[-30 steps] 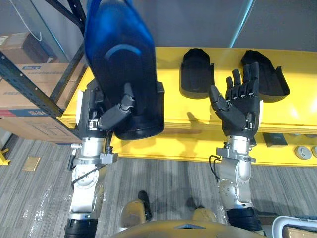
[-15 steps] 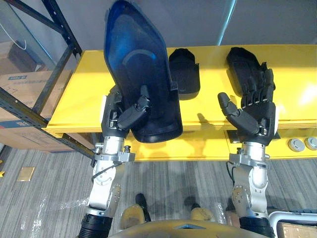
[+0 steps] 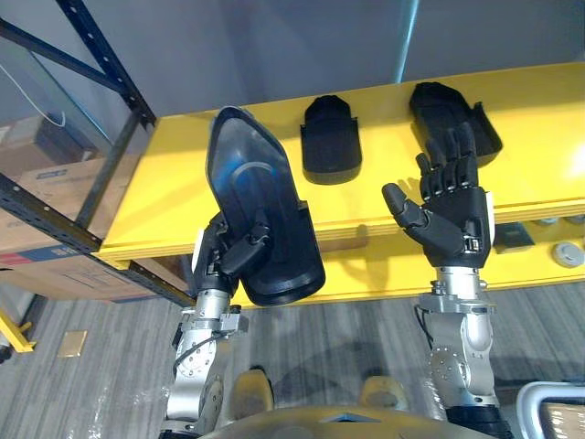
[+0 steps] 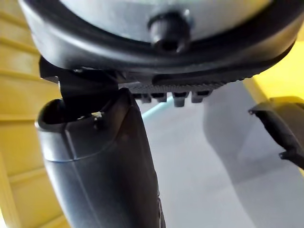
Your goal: Walk over and take three plastic housings, then place them on the shelf
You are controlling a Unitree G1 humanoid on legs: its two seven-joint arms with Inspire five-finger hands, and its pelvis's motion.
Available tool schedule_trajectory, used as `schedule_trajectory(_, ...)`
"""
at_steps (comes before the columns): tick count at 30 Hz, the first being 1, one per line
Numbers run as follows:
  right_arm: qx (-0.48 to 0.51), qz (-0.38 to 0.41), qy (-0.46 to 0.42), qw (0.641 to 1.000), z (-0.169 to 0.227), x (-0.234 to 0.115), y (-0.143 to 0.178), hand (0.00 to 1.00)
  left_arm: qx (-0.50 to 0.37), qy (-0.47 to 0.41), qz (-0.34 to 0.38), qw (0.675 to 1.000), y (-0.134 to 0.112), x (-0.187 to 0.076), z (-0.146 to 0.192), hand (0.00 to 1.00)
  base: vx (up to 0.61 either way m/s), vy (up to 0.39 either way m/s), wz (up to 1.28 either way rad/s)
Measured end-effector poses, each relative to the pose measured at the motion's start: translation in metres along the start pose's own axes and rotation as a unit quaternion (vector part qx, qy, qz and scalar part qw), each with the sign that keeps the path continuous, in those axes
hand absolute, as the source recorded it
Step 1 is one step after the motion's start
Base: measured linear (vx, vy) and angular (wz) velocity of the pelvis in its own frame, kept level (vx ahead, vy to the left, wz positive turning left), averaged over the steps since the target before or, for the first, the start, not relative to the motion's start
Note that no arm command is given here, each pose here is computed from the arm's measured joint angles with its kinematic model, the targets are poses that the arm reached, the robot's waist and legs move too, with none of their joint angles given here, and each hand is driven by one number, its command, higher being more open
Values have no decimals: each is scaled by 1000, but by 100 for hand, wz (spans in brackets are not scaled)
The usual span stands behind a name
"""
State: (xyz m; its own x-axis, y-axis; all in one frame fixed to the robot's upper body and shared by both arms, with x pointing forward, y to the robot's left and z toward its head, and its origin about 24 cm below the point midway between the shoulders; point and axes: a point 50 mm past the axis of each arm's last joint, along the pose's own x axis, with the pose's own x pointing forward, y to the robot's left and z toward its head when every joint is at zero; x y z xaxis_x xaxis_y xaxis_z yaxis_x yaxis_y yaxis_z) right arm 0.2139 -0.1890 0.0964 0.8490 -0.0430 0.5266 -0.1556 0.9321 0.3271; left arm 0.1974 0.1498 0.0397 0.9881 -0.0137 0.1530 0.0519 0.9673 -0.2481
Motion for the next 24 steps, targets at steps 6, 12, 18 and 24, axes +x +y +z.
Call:
schedule_trajectory(6,24,-56,32,998,-26,-10,12,100,35,-13,-41,998,8,7,9,0,41,381,-1)
schedule_trajectory(12,-2,-9,33,999,-28,-5,28,100,72,-117,-62,989,-1,44,54,0,54,130,-4)
schedule_trajectory(18,-52,-7,0,999,-7,8,20,100,56,-165,-58,983,-19,52,71,0,-17,-34,-4)
schedule_trajectory(24,-90,11,-74,993,33,18,19,100,101,-194,58,974,5,58,85,0,-58,-34,-8)
